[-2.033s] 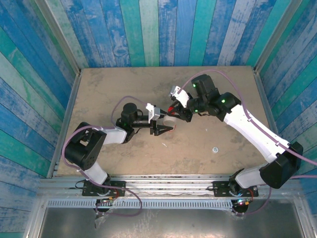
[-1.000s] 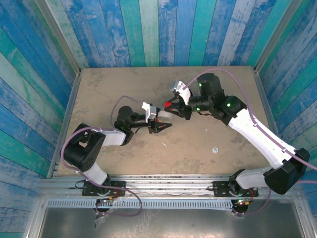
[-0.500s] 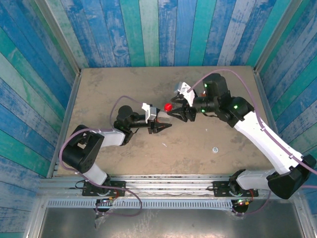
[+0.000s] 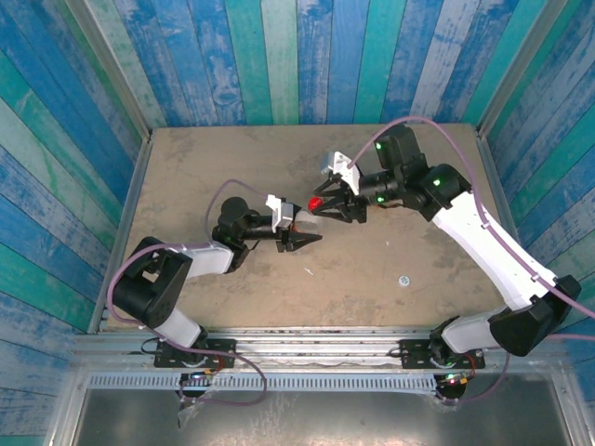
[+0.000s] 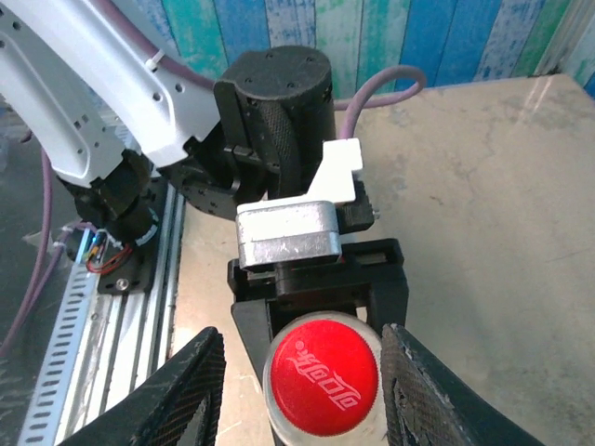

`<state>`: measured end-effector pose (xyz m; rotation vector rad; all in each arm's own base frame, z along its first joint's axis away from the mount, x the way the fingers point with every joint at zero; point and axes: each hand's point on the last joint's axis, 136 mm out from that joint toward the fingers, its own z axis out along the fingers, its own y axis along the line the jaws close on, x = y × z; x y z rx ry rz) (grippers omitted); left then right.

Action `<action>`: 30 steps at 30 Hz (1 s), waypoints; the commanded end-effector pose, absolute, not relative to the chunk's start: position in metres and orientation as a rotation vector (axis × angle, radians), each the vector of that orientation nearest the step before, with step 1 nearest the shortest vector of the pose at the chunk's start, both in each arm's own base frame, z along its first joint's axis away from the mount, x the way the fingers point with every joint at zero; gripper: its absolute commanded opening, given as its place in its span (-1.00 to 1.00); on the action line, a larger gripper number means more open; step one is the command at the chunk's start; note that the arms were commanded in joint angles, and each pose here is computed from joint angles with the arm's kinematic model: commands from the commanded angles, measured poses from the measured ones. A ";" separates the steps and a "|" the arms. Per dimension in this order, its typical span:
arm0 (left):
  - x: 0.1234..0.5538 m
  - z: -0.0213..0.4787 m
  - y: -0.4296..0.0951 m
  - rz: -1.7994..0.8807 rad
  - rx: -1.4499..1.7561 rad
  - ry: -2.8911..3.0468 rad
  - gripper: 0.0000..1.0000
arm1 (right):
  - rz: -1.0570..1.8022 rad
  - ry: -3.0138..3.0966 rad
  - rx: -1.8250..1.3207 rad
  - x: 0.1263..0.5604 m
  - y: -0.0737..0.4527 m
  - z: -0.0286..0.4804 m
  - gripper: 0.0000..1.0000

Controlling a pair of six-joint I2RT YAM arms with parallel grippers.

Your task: Screw on the bottle caps

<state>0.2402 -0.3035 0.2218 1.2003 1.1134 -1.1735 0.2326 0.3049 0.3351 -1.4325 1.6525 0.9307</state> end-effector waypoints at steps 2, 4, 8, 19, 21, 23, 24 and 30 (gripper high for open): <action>0.230 0.243 -0.301 -1.155 1.226 1.033 0.08 | 0.972 1.645 -1.462 0.225 0.305 0.336 -0.11; 0.230 0.243 -0.301 -1.155 1.226 1.033 0.09 | 0.968 1.654 -1.459 0.227 0.305 0.335 -0.16; 0.230 0.245 -0.301 -1.154 1.224 1.033 0.08 | 0.948 1.664 -1.461 0.231 0.306 0.331 -0.20; 0.232 0.244 -0.301 -1.145 1.224 1.042 0.09 | 0.966 1.674 -1.463 0.232 0.308 0.330 -0.45; 0.235 0.243 -0.302 -1.135 1.215 1.054 0.08 | 0.971 1.682 -1.457 0.232 0.308 0.331 -0.45; 0.242 0.244 -0.301 -1.105 1.180 1.075 0.09 | 0.972 1.695 -1.446 0.232 0.307 0.330 -0.46; 0.247 0.245 -0.300 -1.083 1.155 1.088 0.08 | 0.972 1.706 -1.437 0.232 0.307 0.329 -0.45; 0.275 0.249 -0.297 -0.956 1.038 1.166 0.08 | 0.851 1.902 -1.244 0.255 0.302 0.308 -0.42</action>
